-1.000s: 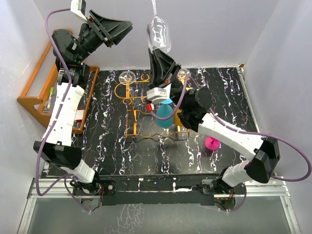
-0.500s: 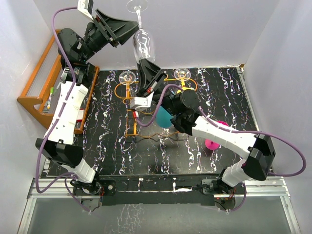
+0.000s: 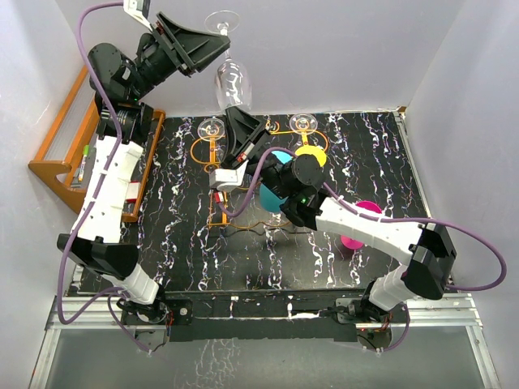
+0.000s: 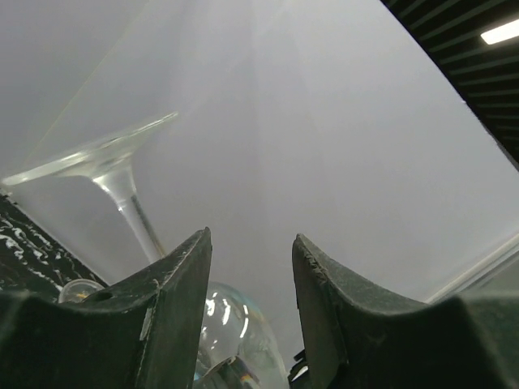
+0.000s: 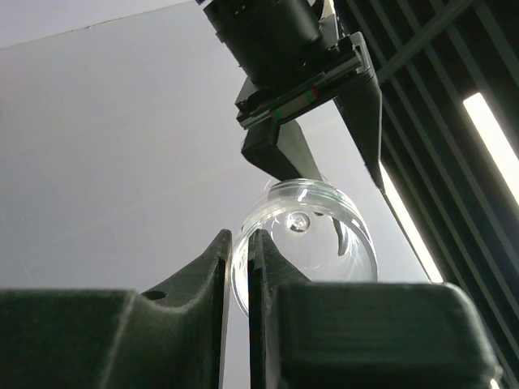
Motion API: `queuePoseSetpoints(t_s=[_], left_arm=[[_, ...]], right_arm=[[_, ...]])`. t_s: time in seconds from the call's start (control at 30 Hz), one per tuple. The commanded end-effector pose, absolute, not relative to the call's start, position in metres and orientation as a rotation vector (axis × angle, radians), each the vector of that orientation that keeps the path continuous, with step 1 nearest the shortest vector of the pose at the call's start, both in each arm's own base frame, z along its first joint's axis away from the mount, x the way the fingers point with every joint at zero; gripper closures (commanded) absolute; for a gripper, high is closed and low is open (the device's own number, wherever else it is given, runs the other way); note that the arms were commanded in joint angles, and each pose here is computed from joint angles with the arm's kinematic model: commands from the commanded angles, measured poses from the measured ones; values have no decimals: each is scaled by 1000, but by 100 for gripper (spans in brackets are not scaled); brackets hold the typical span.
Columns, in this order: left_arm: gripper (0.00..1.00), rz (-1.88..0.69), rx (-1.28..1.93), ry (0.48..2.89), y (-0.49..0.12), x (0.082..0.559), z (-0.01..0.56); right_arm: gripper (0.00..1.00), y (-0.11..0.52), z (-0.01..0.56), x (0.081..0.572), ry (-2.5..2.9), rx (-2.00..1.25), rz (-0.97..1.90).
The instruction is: Place the wine glass upside down on the wine glass rack
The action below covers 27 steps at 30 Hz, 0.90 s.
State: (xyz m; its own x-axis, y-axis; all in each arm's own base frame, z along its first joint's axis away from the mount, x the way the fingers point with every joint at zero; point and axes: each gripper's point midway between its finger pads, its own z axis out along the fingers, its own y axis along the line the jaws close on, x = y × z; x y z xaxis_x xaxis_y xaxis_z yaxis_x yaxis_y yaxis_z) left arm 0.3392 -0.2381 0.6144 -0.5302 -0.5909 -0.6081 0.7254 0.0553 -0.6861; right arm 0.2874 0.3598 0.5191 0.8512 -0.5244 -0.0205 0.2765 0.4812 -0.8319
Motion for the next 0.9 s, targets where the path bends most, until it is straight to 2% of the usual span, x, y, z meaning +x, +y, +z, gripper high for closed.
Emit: queuePoseSetpoints(t_s=[0.0,0.17,0.87], left_arm=[[56,-1532,256,1298,-232,315,626],[55,-1467,248,1323,-230,321,619],[55,-1523,245,1375,-249,337,598]], right_arm=[[92,336,552,278,271,-830,-548],[92,332,555,276,272,-818,-547],[92,351,545,274,252,-861,-530]])
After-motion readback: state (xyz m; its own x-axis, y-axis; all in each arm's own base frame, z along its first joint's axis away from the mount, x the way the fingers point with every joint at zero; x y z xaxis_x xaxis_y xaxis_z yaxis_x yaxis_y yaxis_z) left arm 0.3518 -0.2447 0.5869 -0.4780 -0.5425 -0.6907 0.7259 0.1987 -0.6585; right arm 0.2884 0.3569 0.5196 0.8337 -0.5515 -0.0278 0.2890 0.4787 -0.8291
